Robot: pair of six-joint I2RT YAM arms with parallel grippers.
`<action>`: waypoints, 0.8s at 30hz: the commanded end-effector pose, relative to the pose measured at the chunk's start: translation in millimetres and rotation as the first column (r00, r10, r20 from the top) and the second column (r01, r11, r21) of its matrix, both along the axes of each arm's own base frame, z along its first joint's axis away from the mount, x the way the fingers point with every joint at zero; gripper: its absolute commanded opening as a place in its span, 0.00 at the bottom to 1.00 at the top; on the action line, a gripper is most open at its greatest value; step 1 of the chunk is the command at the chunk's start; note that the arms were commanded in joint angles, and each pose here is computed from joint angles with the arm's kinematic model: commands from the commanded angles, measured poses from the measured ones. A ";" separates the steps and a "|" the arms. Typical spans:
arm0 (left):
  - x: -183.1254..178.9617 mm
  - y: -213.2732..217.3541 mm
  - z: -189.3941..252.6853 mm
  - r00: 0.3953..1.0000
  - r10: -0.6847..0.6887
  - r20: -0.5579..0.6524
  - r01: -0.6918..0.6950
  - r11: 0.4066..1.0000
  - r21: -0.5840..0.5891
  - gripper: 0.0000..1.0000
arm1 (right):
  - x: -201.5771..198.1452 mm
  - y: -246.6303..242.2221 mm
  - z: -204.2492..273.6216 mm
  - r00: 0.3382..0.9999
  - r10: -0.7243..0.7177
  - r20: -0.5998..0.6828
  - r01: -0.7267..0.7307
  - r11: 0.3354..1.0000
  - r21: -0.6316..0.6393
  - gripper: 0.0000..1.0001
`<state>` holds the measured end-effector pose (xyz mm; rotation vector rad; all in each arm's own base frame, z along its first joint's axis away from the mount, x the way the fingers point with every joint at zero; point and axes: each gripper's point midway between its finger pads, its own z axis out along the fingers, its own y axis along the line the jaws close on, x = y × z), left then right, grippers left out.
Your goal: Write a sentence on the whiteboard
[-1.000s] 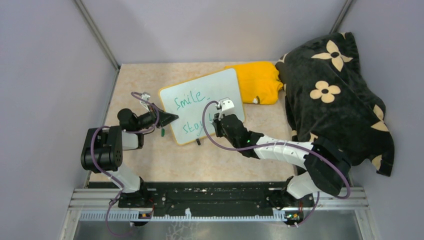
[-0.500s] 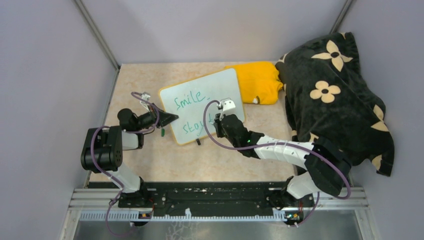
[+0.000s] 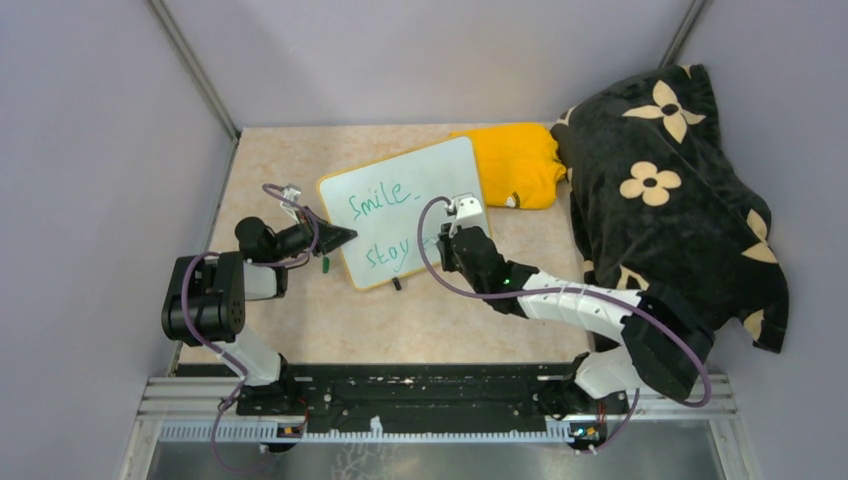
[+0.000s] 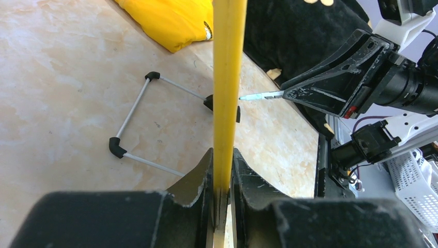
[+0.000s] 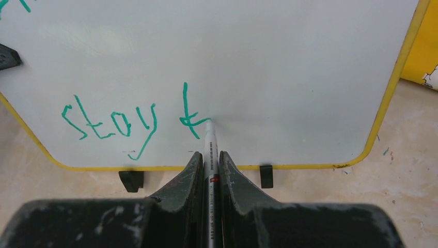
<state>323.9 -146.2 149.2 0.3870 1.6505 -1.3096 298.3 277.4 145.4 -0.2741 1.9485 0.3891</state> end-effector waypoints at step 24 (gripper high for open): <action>-0.3 -4.5 7.3 0.999 -0.031 0.044 0.030 0.999 0.013 0.20 | 10.9 10.7 46.1 0.996 0.018 0.086 -0.026 0.995 0.094 0.00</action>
